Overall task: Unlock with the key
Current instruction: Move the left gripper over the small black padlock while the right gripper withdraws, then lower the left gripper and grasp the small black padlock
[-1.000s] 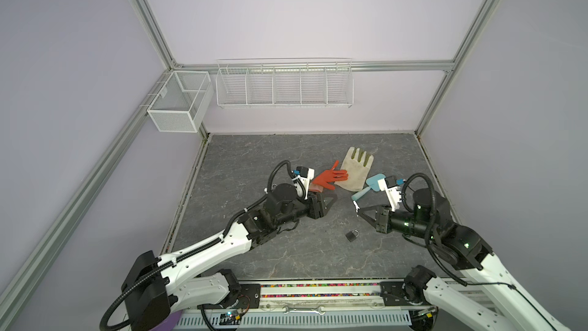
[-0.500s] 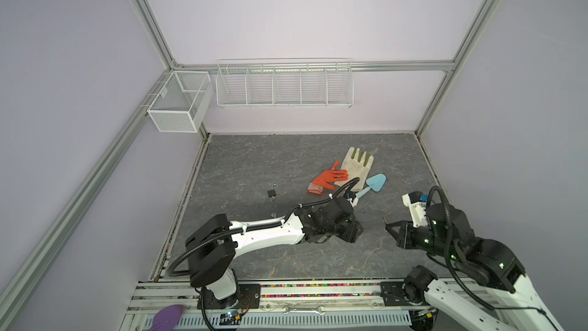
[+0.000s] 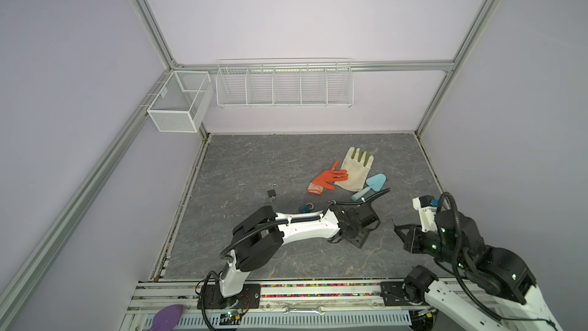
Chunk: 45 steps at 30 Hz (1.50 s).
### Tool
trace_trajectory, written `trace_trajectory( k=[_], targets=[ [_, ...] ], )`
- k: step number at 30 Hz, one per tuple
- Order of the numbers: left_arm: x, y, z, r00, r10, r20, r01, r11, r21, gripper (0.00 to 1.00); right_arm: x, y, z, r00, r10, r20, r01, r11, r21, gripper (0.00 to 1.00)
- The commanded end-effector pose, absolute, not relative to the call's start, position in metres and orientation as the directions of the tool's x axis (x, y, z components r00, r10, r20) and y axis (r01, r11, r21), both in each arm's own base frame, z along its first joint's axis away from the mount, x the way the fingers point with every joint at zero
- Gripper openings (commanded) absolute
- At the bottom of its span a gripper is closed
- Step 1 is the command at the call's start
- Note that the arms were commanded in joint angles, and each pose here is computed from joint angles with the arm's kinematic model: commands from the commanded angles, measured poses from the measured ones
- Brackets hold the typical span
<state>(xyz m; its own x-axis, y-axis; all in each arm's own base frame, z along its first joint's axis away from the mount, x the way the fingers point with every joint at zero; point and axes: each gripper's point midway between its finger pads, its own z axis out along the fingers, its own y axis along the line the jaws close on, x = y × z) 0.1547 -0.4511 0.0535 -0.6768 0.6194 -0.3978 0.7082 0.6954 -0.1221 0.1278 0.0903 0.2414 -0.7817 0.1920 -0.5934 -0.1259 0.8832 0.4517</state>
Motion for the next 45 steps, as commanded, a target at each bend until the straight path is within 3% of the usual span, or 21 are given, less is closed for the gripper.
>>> trace_trajectory(
  k=[1,26,45],
  targets=[
    [0.156,-0.446,0.046,-0.665,0.652,-0.365,0.719,0.692,-0.073,0.68,0.127,0.085,0.248,-0.756,0.212,-0.619,-0.125,0.882,0.454,0.07],
    [0.14,-0.461,0.03,-0.684,0.664,-0.302,0.717,0.688,-0.109,0.57,0.129,0.091,0.25,-0.738,0.201,-0.644,-0.173,0.866,0.469,0.07],
    [0.153,-0.459,0.017,-0.719,0.641,-0.27,0.669,0.743,-0.016,0.46,0.126,0.087,0.252,-0.727,0.209,-0.654,-0.175,0.864,0.472,0.07]
  ],
)
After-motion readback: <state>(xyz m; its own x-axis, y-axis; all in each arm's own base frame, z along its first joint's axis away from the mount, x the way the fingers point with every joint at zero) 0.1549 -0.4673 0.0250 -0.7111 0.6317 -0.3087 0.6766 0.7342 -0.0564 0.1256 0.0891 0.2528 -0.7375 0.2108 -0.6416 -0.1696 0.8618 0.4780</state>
